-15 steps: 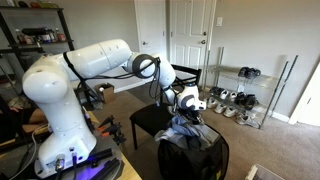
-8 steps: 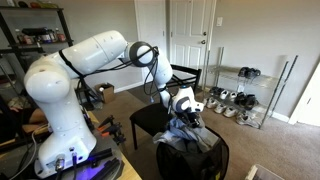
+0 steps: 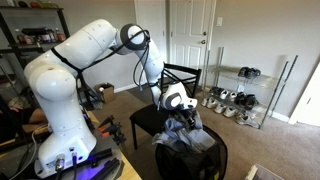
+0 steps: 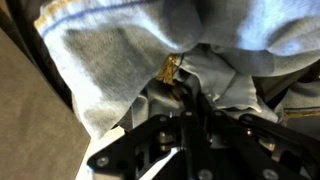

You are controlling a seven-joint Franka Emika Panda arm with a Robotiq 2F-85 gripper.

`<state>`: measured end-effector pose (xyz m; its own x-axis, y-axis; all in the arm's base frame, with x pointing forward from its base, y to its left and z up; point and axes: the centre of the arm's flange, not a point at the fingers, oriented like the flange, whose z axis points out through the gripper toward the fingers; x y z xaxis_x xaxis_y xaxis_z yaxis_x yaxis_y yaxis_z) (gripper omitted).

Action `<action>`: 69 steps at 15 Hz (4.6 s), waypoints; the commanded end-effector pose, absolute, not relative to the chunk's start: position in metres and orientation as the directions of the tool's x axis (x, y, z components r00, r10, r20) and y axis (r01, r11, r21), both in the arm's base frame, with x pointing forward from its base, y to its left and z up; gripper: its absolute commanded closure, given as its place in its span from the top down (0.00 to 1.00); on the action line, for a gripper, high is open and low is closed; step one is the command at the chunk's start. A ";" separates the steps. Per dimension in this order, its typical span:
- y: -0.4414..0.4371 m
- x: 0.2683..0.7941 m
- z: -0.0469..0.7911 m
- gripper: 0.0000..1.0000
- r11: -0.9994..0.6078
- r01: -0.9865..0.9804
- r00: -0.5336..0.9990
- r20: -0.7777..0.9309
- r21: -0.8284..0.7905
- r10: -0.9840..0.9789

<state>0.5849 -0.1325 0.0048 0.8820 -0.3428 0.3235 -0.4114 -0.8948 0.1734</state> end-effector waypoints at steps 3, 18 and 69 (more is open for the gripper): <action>-0.108 0.510 0.080 0.07 -0.880 -0.423 0.878 0.339 0.215 -0.339; -0.101 0.488 0.098 0.09 -0.814 -0.532 0.833 0.316 0.232 -0.455; -0.039 0.594 0.009 1.00 -0.886 -0.205 0.961 0.256 0.415 -0.102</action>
<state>0.5788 -0.0262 0.0185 0.9661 -0.0649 0.2501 -0.1645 -0.9008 0.4020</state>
